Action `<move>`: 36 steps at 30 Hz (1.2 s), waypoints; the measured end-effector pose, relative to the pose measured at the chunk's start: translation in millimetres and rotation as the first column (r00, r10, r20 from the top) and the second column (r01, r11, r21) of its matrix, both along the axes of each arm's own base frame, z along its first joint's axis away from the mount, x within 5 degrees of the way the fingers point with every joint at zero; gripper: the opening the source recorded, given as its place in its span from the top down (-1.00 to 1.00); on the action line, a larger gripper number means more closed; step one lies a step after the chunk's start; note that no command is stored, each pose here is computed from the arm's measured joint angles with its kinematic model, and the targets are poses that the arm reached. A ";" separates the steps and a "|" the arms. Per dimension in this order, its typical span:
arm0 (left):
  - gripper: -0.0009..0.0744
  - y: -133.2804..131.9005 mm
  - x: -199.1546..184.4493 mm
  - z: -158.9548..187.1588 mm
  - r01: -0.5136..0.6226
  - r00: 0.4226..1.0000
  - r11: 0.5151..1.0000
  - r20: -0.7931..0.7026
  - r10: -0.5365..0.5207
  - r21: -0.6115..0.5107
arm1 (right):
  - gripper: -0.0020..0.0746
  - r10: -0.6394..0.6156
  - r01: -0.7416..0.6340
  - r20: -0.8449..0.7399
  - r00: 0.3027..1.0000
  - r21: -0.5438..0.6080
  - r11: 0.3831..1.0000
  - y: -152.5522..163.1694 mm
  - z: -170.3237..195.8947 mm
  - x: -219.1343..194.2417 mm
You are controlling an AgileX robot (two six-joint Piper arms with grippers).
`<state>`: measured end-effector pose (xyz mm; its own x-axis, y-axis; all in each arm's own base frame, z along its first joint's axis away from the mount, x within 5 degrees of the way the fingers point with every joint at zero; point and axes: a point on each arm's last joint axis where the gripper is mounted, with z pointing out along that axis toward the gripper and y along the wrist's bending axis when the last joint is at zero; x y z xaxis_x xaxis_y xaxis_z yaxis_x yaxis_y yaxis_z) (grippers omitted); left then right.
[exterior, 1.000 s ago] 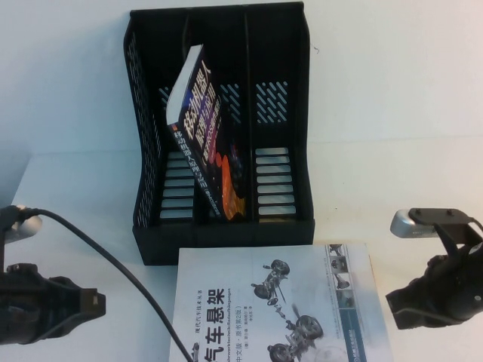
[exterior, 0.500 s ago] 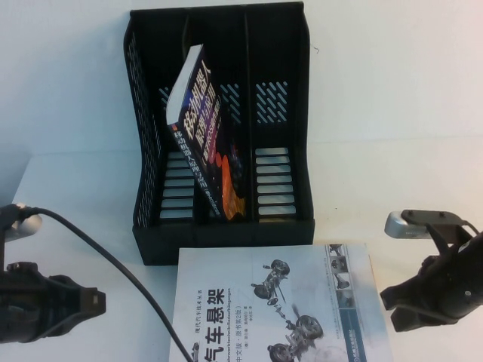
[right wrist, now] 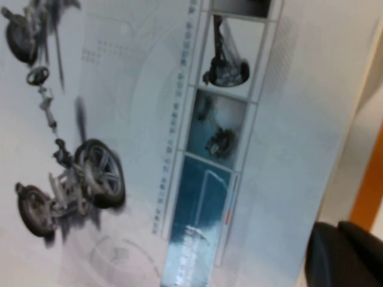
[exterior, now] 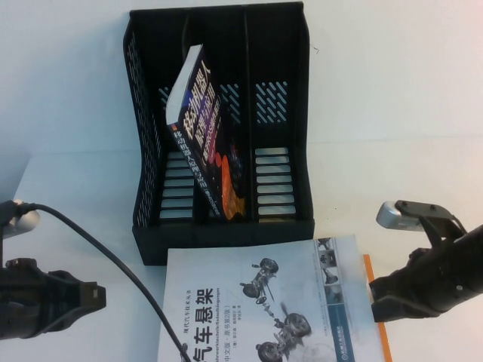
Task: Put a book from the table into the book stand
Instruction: Push book with right arm
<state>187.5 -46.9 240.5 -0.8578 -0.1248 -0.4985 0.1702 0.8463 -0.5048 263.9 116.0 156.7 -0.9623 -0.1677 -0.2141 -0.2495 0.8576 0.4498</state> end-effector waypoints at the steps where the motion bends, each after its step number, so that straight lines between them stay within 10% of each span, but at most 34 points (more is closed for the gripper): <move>1: 0.98 -0.1 0.0 0.1 -0.001 1.000 1.000 0.000 0.001 -0.002 | 0.95 0.005 -0.005 0.003 1.000 0.022 1.000 1.8 1.0 0.0; 36: 0.98 0.8 2.2 0.9 -0.010 1.000 1.000 0.027 0.010 0.006 | 0.95 0.126 -0.126 -0.005 0.992 -0.011 0.992 1.4 -13.0 -0.7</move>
